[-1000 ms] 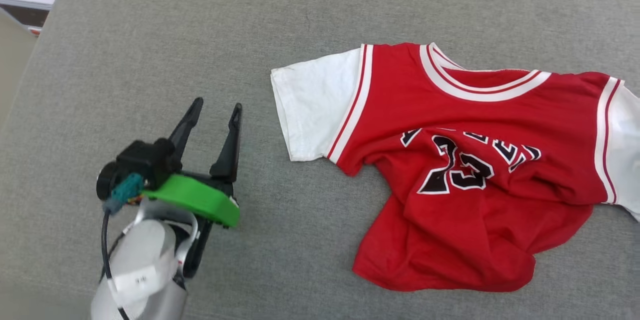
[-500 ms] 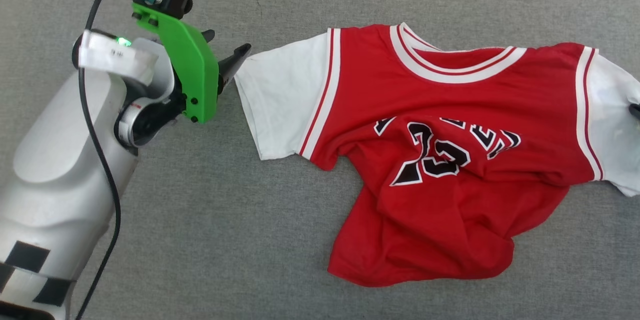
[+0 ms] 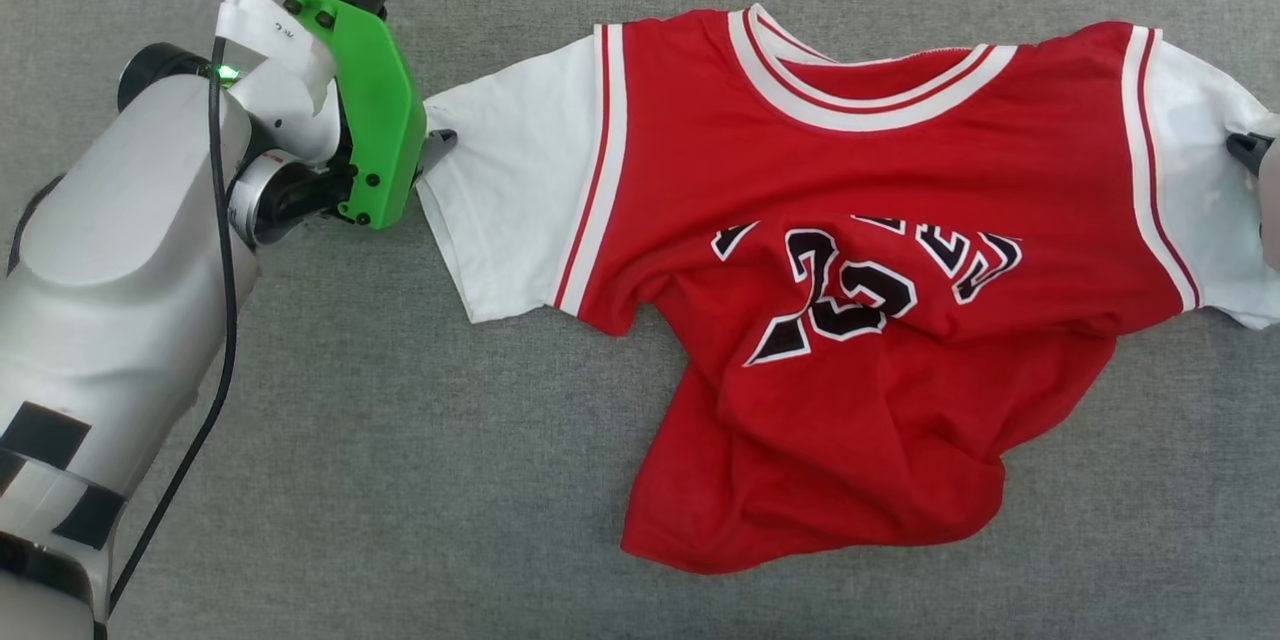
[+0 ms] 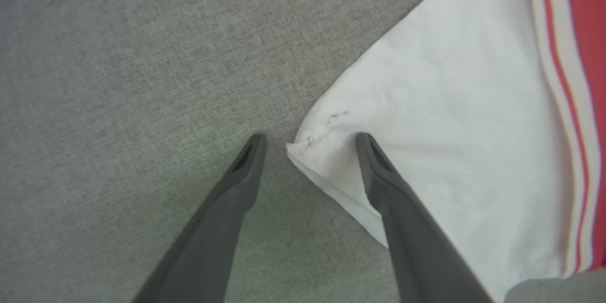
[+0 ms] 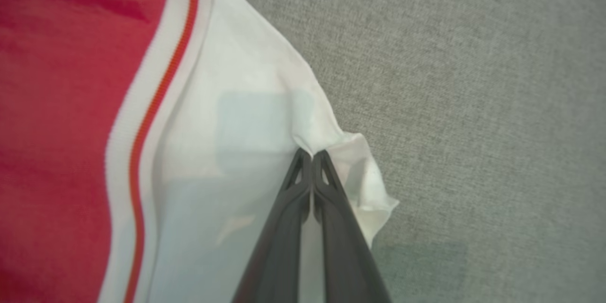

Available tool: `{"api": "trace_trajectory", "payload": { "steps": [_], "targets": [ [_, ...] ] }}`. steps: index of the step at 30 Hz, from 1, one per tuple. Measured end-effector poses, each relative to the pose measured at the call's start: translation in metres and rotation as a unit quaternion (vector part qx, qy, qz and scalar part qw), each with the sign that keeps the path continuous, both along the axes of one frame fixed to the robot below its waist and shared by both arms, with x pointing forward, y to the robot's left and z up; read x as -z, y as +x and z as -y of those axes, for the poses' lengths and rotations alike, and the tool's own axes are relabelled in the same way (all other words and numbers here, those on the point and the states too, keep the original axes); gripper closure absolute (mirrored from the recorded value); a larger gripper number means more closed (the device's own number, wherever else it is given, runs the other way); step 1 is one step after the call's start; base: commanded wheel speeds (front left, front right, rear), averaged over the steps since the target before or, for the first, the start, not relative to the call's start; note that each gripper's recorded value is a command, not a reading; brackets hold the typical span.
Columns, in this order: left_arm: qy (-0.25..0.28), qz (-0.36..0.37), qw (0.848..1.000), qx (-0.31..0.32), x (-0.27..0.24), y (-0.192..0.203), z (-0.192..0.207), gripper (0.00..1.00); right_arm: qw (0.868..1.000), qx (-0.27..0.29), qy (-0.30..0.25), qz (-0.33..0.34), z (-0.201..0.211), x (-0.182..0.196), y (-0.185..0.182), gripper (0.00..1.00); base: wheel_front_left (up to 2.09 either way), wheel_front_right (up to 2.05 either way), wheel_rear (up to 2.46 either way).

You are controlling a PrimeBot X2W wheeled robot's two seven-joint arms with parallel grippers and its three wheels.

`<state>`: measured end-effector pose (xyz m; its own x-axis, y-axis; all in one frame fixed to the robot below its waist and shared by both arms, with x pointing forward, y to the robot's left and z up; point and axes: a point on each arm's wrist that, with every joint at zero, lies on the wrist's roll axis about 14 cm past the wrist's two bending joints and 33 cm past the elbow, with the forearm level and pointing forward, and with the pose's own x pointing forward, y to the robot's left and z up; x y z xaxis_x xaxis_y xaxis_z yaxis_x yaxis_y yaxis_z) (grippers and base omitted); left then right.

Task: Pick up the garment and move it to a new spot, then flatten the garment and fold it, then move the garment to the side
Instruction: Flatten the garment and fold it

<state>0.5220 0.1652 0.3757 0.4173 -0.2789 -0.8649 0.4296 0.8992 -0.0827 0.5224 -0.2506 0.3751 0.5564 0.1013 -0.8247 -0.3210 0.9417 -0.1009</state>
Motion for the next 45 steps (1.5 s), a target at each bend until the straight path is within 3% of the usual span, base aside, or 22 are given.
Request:
{"api": "trace_trajectory", "payload": {
  "steps": [6,7,8,15,22,30,35,37,45],
  "targets": [
    [-0.001,-0.019,1.000,-0.002,0.012,0.003,0.002,0.00,1.000,0.002,0.001,-0.003,0.004,0.007,-0.001,1.00,0.00,0.00,0.00],
    [-0.007,-0.025,1.000,-0.003,0.013,0.002,0.004,0.22,1.000,0.002,0.001,-0.004,0.005,0.007,-0.001,1.00,0.00,0.00,0.00],
    [-0.015,-0.034,0.999,-0.006,0.013,0.002,0.006,1.00,1.000,0.003,0.002,-0.003,0.005,0.007,0.000,1.00,0.00,0.00,0.00],
    [-0.037,-0.049,0.998,-0.011,0.010,-0.006,0.012,1.00,1.000,0.000,0.003,0.004,0.004,0.005,0.000,1.00,0.00,0.00,0.00],
    [-0.066,0.041,0.995,-0.056,-0.014,0.007,0.001,1.00,0.999,-0.007,0.006,0.039,0.001,-0.015,0.002,1.00,0.00,0.00,0.00],
    [-0.082,0.165,0.979,-0.082,-0.073,0.018,-0.019,1.00,0.990,-0.002,0.028,0.140,0.001,-0.073,0.012,1.00,0.00,0.00,0.00],
    [-0.100,0.253,0.959,-0.084,-0.121,0.017,-0.025,1.00,0.977,-0.005,0.034,0.212,0.005,-0.119,0.013,1.00,0.00,0.00,0.00],
    [-0.112,0.308,0.940,-0.089,-0.152,0.012,-0.029,1.00,0.965,-0.007,0.044,0.260,0.005,-0.152,0.012,1.00,0.00,0.00,0.00],
    [-0.126,0.429,0.890,-0.091,-0.227,-0.020,-0.039,1.00,0.933,-0.021,0.070,0.352,-0.001,-0.220,-0.012,1.00,0.00,0.00,0.00]
  ]
}}
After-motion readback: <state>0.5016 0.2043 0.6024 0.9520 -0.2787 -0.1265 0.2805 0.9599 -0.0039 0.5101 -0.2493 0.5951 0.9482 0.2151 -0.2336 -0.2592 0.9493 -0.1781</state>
